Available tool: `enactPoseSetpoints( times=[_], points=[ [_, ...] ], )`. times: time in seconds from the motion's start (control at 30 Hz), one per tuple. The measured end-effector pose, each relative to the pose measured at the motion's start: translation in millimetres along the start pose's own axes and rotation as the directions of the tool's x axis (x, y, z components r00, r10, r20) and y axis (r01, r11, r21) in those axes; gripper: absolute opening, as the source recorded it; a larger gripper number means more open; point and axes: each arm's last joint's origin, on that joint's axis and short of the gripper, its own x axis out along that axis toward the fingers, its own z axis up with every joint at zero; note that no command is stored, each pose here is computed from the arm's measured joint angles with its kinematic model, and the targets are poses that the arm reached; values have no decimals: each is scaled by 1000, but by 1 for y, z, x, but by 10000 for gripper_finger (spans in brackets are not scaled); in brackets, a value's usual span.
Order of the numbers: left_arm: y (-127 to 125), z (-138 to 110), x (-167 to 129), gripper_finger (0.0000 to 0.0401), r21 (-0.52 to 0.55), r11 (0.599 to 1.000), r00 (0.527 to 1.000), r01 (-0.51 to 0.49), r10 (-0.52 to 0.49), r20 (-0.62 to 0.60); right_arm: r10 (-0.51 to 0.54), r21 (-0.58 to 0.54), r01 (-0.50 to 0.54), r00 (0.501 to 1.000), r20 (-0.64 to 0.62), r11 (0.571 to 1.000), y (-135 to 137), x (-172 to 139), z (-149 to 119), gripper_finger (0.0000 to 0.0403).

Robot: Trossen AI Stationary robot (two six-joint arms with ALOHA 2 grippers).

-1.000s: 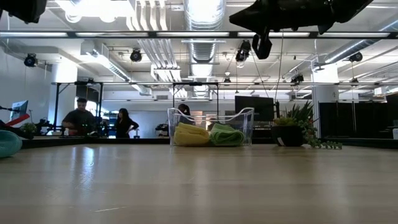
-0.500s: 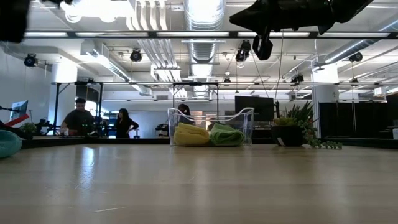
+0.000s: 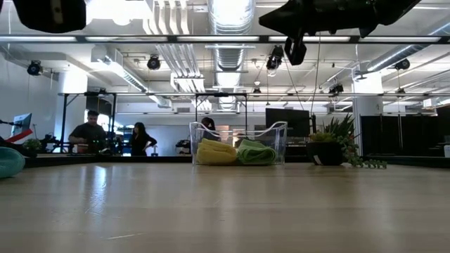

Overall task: Fold microfiber towels
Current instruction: Fold the light blue microfiber towel

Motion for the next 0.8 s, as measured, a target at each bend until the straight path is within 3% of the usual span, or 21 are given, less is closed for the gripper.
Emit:
enactPoseSetpoints(
  times=[0.1,0.23,0.37,0.47,0.63,0.8],
  points=[
    [2,-1,0,164,-16,1000,999,-10,9,-41,-45,28,44,998,38,999,0,0,4,9],
    [8,-7,-2,173,-2,1000,977,-31,30,-212,-105,13,105,990,98,994,0,0,13,9],
    [21,-16,-6,205,47,992,913,-121,130,-386,-130,54,125,984,123,991,-2,2,21,9],
    [32,-21,-10,239,141,973,856,-182,227,-464,-124,99,111,982,140,989,0,6,28,9],
    [45,-24,-16,280,228,946,767,-229,320,-557,-89,107,77,989,116,991,5,12,30,9],
    [55,-25,-23,285,280,915,698,-290,402,-592,-68,104,57,992,106,993,9,16,29,9]
  ],
)
